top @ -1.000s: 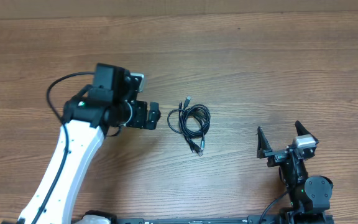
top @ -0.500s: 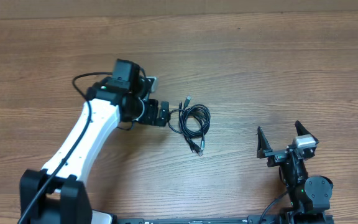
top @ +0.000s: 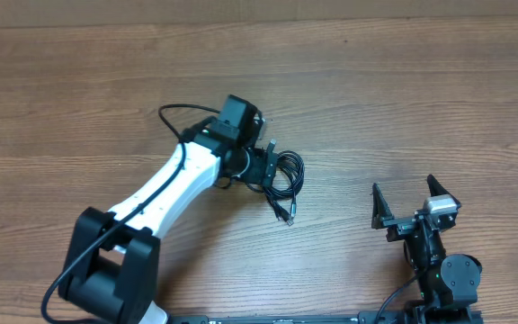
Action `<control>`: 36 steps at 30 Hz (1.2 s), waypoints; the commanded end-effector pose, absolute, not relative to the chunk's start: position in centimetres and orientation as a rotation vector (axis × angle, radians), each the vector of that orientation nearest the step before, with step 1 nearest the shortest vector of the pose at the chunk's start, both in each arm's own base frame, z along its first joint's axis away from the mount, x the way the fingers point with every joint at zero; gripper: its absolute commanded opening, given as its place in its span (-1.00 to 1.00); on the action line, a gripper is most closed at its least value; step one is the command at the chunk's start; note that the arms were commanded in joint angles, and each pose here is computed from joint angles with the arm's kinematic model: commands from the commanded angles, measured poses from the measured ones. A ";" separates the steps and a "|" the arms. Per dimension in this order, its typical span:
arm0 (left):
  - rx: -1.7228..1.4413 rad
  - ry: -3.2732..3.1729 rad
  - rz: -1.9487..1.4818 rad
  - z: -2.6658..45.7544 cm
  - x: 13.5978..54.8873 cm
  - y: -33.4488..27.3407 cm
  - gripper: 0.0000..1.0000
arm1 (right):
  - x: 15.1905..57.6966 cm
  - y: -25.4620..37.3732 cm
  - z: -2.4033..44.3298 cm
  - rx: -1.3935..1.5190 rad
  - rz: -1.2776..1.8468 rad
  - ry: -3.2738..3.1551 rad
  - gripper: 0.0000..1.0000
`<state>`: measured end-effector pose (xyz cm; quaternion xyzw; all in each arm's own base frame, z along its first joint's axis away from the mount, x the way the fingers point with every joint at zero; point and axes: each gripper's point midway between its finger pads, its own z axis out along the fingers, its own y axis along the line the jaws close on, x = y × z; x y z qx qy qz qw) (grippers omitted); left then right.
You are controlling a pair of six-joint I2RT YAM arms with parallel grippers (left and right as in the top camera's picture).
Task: Untangle cables
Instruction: 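Move the left gripper toward the black cable coil, then close the left gripper on the black cable coil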
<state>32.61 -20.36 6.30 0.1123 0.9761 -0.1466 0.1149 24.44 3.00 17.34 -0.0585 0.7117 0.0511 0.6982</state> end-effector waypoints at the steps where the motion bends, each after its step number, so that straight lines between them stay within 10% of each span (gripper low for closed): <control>1: 0.228 2.885 -0.384 5.1 33.2 -21.0 0.42 | 24.5 2.8 17.1 -0.116 0.109 1.585 1.00; 15: 0.149 2.905 -0.348 2.4 33.6 -22.2 0.33 | 24.5 2.8 17.1 -0.116 0.109 1.585 1.00; 30: 0.161 2.921 -0.378 2.1 33.2 -22.6 -0.39 | 24.5 2.8 17.1 -0.116 0.109 1.585 1.00; 36: 0.171 2.923 -0.382 2.1 33.1 -22.9 -0.35 | 24.5 2.8 17.1 -0.116 0.109 1.585 1.00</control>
